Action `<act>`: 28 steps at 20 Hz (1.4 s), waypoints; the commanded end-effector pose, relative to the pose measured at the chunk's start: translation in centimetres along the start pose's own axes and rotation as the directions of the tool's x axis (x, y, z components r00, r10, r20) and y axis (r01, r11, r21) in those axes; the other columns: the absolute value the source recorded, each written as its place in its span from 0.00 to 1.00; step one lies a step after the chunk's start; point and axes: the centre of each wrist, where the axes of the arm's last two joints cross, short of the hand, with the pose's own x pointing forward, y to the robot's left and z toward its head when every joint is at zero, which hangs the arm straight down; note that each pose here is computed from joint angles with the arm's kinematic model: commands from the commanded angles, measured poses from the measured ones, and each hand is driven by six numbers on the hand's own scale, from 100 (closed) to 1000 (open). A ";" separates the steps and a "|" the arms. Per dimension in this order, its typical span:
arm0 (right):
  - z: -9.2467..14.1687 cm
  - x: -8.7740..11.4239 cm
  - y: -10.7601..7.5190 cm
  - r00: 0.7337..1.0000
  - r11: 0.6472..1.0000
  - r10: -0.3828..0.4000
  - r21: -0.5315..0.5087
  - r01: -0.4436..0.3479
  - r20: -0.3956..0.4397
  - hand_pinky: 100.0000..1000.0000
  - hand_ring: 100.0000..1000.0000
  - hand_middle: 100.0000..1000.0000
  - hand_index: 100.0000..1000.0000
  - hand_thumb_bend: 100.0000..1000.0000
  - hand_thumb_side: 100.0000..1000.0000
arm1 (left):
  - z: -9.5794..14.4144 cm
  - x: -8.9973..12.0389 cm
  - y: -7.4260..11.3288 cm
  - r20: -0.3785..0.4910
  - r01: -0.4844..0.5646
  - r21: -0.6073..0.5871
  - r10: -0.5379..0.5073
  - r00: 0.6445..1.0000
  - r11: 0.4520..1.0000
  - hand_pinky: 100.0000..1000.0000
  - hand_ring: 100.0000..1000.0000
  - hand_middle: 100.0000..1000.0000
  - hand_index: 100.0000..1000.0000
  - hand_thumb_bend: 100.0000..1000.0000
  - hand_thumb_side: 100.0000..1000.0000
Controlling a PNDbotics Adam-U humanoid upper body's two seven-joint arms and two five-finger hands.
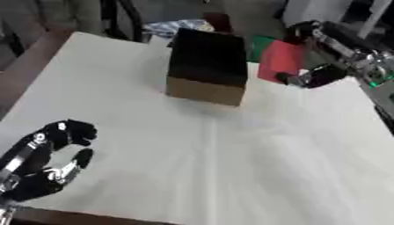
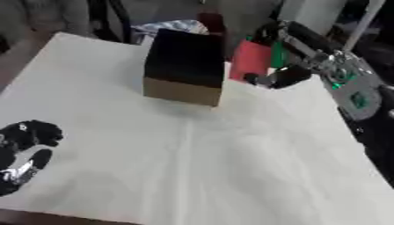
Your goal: Pick up objects on the table and place them in the box.
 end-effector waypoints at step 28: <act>-1.8 -3.6 0.6 0.990 0.979 -0.112 -0.183 0.094 -0.086 0.79 1.00 0.90 0.93 0.25 0.36 | -3.5 3.0 -0.1 0.174 -0.020 -0.081 0.034 0.984 0.997 0.69 0.69 0.64 0.77 0.22 0.33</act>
